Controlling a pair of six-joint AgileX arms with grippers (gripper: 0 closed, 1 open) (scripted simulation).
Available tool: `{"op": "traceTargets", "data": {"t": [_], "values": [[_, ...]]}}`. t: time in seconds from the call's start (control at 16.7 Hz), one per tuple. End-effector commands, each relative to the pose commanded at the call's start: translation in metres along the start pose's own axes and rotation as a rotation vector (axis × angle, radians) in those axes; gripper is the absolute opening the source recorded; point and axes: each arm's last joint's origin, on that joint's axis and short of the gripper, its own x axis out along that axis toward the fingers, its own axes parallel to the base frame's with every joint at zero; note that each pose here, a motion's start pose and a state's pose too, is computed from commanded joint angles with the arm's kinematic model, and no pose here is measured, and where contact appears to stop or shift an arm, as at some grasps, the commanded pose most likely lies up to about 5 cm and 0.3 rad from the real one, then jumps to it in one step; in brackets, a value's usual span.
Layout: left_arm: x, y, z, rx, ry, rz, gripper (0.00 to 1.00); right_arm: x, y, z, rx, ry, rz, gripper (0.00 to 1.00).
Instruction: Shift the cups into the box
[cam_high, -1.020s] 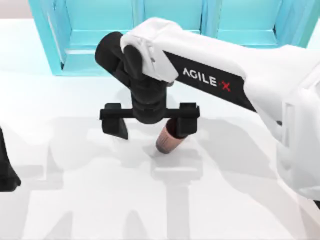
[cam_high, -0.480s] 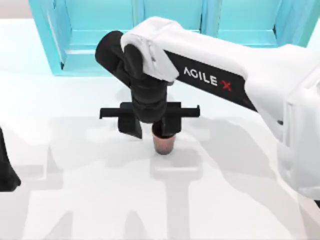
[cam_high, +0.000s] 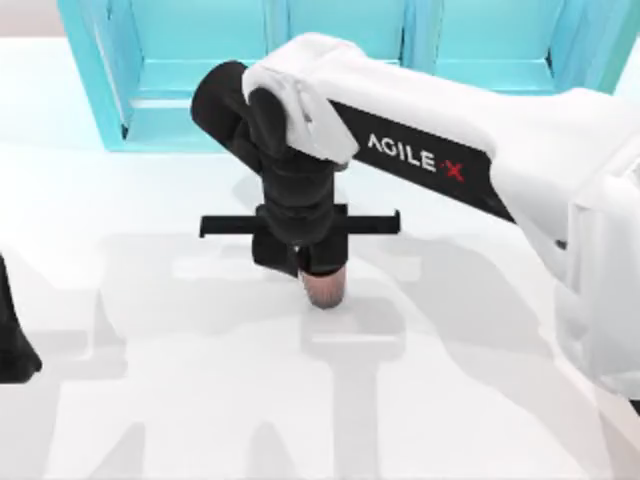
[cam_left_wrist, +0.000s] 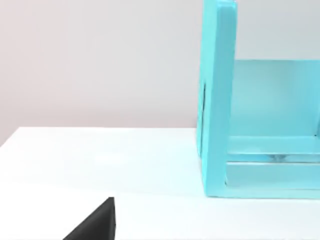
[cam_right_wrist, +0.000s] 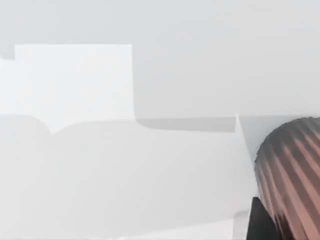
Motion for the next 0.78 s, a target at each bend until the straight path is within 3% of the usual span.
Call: {"op": "traceTargets", "data": {"t": [0.42,0.78], "values": [[0.0,0.0,0.0,0.0,0.0,0.0,1.0,-0.01,-0.012,0.004,0.004,0.007,-0.006,0.0],[0.0,0.0,0.0,0.0,0.0,0.0,1.0,-0.086,-0.081,0.011,0.001,-0.009,0.007,0.0]]}}
